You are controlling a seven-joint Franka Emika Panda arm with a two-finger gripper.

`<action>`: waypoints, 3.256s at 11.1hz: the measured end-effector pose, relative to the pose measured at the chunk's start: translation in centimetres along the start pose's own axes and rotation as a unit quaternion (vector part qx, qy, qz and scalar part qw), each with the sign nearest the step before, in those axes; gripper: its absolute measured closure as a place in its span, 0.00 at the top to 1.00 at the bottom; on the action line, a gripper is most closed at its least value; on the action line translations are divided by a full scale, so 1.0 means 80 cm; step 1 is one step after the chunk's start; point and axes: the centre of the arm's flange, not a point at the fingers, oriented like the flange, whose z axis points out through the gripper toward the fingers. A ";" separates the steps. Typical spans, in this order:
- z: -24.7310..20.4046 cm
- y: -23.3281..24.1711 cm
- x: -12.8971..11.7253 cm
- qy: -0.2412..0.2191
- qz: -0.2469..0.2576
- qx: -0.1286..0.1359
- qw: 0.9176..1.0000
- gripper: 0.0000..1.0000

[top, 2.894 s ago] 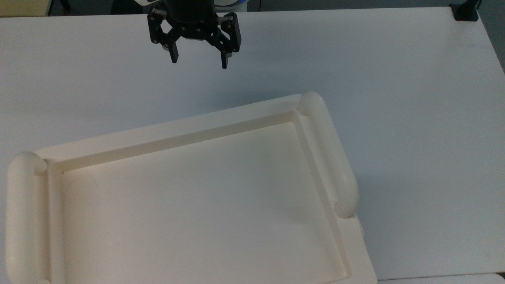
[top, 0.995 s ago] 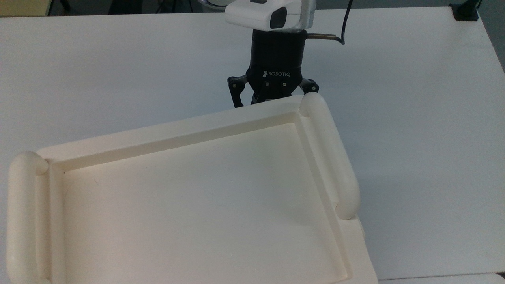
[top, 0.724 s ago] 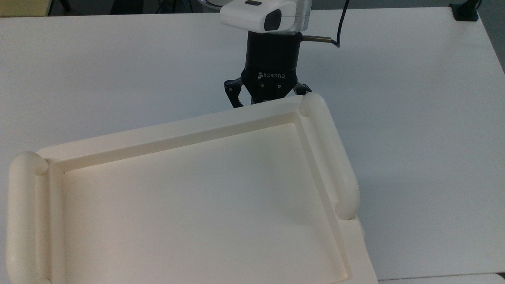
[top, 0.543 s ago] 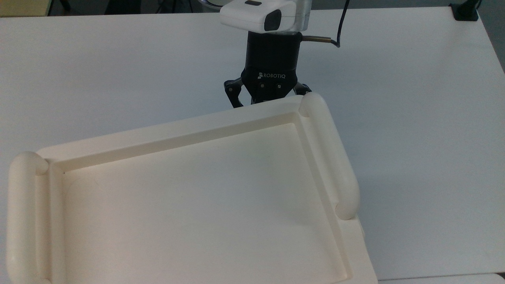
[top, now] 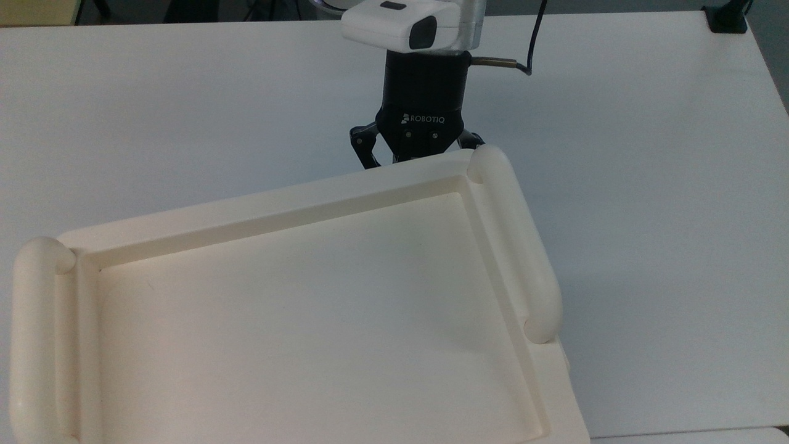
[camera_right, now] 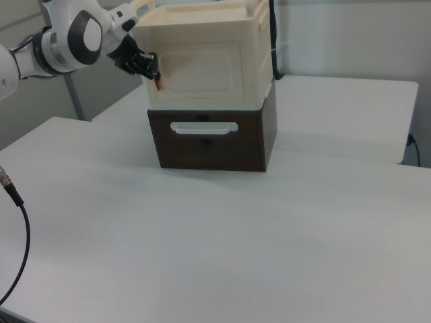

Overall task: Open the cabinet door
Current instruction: 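Pull the door edge outward, swinging the door open on its hinge, then release the door and lift the gripper away from the cabinet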

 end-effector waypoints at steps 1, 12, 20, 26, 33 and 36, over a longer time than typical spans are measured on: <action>0.000 0.000 0.000 0.000 0.001 0.001 1.000 0.19; -0.064 0.126 -0.061 -0.218 -0.018 0.054 0.974 0.41; -0.147 0.277 -0.140 -0.382 0.062 0.012 0.922 1.00; -0.142 0.260 -0.133 -0.371 0.097 -0.023 0.923 1.00; -0.142 0.281 -0.137 -0.365 0.126 0.026 0.922 1.00; -0.141 0.281 -0.138 -0.365 0.126 0.027 0.922 1.00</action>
